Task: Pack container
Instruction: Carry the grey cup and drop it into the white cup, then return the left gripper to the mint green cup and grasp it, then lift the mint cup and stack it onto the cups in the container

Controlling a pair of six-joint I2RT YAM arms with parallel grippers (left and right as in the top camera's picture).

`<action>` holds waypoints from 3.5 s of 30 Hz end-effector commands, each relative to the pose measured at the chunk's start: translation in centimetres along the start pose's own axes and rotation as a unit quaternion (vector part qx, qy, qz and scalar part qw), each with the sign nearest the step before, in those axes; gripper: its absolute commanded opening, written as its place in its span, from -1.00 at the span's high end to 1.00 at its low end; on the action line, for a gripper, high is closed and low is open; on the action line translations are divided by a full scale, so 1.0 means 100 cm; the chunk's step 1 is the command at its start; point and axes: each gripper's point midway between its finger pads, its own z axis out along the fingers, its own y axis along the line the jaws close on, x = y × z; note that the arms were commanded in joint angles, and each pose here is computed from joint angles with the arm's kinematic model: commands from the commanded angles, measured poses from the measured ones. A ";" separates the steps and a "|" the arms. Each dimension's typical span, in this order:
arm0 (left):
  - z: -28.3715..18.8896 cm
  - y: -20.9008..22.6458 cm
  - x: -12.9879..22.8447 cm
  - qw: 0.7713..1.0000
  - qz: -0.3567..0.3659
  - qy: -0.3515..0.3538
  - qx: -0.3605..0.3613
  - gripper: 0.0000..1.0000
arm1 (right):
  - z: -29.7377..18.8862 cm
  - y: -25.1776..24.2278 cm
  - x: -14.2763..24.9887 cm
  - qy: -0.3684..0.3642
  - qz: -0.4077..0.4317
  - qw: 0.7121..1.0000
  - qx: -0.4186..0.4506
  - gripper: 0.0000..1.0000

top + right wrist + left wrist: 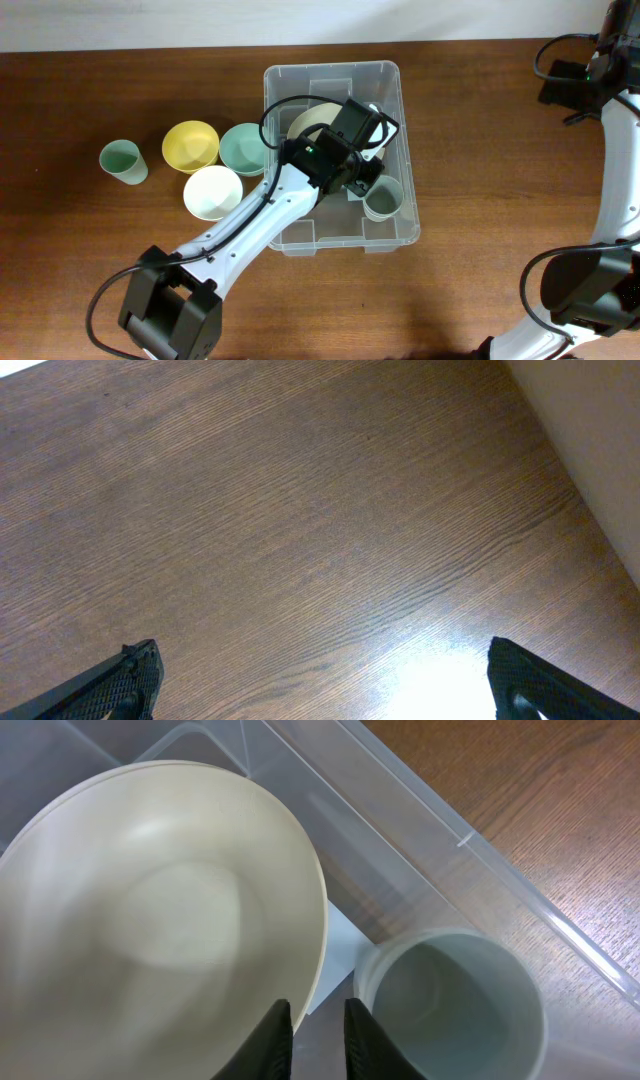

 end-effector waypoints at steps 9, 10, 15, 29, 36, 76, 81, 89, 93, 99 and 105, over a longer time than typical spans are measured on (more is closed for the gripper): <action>-0.059 0.117 -0.013 0.964 -0.078 -0.026 -0.254 0.35 | 0.001 0.000 0.000 0.001 0.004 1.000 -0.001 -0.98; -0.073 0.134 -0.014 0.955 -0.103 -0.036 -0.275 0.31 | 0.001 0.000 0.000 0.001 0.004 1.000 -0.001 -0.98; -0.135 0.218 0.005 0.906 -0.239 -0.074 -0.340 0.10 | 0.001 0.000 0.000 0.001 0.004 1.000 -0.001 -0.98; -0.214 0.363 0.175 0.779 -0.520 -0.026 -0.348 -0.45 | 0.001 0.000 0.000 0.001 0.004 1.000 -0.001 -0.98; -0.207 0.381 0.237 0.743 -0.579 0.027 -0.335 -0.44 | 0.001 0.000 0.000 0.001 0.004 1.000 -0.001 -0.98; -0.110 0.413 0.289 0.736 -0.597 0.101 -0.303 0.99 | 0.001 0.000 0.000 0.001 0.004 1.000 -0.001 -0.98; -0.145 0.425 0.253 0.745 -0.586 0.060 -0.312 0.99 | 0.001 0.000 0.000 0.001 0.004 1.000 -0.001 -0.98; -0.170 0.369 0.121 0.845 -0.504 -0.048 -0.175 0.99 | 0.001 0.000 0.000 0.001 0.004 1.000 -0.001 -0.98; -0.155 0.313 0.066 0.887 -0.449 -0.066 -0.090 0.99 | 0.001 0.000 0.000 0.001 0.004 1.000 -0.001 -0.98; -0.125 0.228 0.013 0.930 -0.365 -0.048 -0.010 0.99 | 0.001 0.000 0.000 0.001 0.004 1.000 -0.001 -0.98; -0.099 0.135 -0.024 0.959 -0.277 -0.027 0.051 0.99 | 0.001 0.000 0.000 0.001 0.004 1.000 -0.001 -0.98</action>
